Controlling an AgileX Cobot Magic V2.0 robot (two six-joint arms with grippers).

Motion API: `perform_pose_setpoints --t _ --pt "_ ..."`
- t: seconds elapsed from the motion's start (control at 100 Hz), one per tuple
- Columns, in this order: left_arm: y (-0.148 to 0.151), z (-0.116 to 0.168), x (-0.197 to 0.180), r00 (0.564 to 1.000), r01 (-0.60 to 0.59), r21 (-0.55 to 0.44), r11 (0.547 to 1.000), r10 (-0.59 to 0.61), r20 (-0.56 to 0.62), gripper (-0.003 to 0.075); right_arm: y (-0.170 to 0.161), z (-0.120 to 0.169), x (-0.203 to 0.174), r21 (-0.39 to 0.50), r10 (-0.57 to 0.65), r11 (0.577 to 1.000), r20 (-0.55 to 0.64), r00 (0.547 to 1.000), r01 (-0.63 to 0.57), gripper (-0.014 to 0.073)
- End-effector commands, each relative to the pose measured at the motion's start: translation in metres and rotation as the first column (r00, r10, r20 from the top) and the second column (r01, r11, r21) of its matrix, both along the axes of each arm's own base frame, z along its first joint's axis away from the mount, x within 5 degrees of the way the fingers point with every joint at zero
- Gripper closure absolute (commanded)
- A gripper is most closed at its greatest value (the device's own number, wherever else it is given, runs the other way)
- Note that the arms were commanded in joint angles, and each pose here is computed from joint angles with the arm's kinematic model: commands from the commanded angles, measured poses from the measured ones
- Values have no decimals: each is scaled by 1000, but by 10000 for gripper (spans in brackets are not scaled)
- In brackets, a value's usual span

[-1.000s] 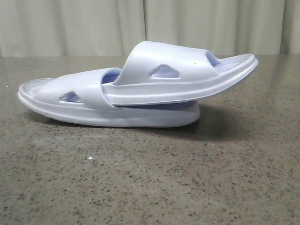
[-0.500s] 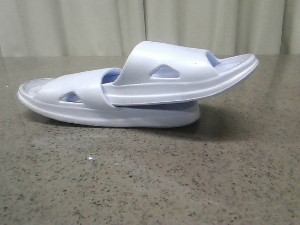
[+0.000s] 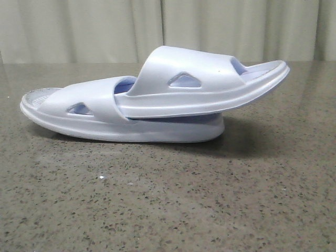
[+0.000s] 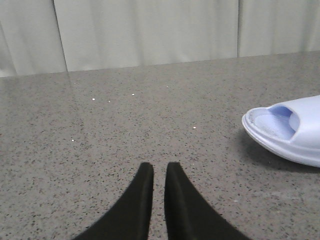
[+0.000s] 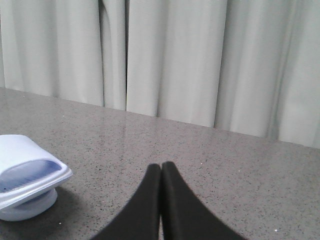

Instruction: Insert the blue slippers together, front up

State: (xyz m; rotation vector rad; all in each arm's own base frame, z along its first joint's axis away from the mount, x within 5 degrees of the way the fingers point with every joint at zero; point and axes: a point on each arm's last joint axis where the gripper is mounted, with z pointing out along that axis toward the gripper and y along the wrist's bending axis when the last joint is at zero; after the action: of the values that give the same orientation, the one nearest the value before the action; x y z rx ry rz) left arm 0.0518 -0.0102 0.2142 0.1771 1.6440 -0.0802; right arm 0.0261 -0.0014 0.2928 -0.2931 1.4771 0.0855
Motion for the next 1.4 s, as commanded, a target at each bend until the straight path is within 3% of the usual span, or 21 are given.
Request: perform_pose_setpoints --t 0.0,0.1,0.32,0.5,1.39 --pt "2 13 1 991 -23 -33 999 27 130 704 1 14 -3 3 9 1000 93 996 -10 702" --pt "4 8 3 983 -37 -57 998 47 180 704 1 14 -3 3 9 1000 93 996 -10 702" --pt "4 -5 5 988 -38 -60 997 47 144 704 1 14 -3 3 9 1000 93 996 -10 702" --pt "4 -2 1 980 -40 -28 999 45 195 704 1 14 -3 3 9 1000 93 996 -10 702" --pt "4 -3 2 982 -37 -54 998 46 185 704 0 14 -3 3 9 1000 91 996 -9 702"
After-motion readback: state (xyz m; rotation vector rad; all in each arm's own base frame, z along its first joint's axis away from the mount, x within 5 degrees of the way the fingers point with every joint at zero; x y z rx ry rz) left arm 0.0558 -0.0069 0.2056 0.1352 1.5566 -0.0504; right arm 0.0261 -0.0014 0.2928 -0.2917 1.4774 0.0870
